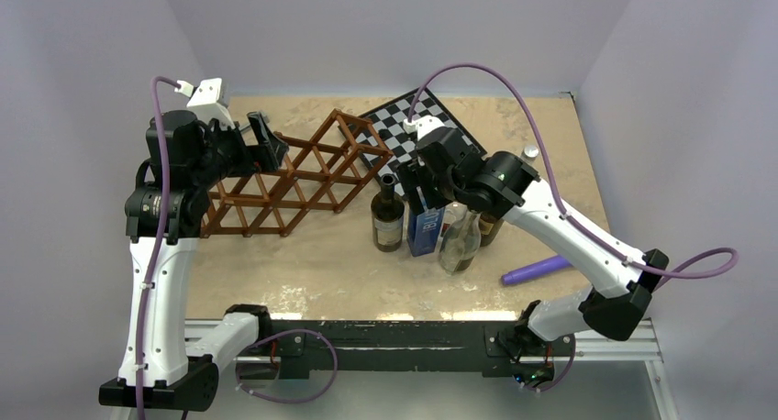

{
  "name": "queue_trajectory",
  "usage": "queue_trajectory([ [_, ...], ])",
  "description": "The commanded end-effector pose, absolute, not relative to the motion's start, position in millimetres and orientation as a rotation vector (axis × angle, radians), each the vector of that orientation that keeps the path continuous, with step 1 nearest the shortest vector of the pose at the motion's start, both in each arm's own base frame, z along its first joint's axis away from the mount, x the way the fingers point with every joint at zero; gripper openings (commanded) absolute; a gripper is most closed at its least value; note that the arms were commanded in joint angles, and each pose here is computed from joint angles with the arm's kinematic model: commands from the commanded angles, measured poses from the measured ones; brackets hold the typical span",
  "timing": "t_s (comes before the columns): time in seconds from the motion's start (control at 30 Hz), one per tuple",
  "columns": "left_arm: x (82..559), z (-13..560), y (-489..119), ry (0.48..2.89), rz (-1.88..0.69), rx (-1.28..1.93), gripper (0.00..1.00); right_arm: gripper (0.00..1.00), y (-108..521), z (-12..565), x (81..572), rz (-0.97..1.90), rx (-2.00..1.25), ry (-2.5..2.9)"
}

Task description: Put the wine bottle on the wine rack

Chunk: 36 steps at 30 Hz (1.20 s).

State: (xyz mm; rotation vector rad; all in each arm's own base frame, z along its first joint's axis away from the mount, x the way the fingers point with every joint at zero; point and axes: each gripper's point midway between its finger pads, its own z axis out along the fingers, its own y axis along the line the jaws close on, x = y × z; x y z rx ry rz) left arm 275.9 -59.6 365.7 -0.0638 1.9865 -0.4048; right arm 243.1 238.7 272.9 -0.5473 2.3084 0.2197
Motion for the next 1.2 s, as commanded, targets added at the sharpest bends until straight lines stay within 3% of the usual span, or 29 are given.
queue_trajectory([
  [0.0, 277.9, 370.9, -56.4, 1.966, -0.38, -0.064, 0.99, 0.78, 237.9, 270.9, 249.7, 0.186, -0.474, 2.292],
  [0.27, 279.5, 372.4, -58.0, 1.966, -0.386, -0.051, 0.99, 0.94, 231.8, 311.5, 244.7, 0.265, -0.441, 2.196],
  [0.43, 280.5, 372.2, -60.1, 1.97, -0.399, -0.045, 0.99, 0.96, 216.9, 353.3, 232.7, 0.333, -0.401, 2.117],
  [0.57, 280.2, 371.8, -61.2, 1.972, -0.405, -0.041, 0.99, 0.94, 185.4, 357.2, 221.2, 0.263, -0.332, 2.137],
  [0.77, 279.4, 373.2, -65.2, 1.968, -0.431, -0.032, 0.99, 0.91, 143.6, 318.4, 197.1, 0.068, -0.309, 2.32],
  [1.17, 277.5, 370.2, -68.1, 1.973, -0.454, -0.034, 0.99, 0.76, 139.7, 266.7, 186.1, 0.034, -0.261, 2.499],
])
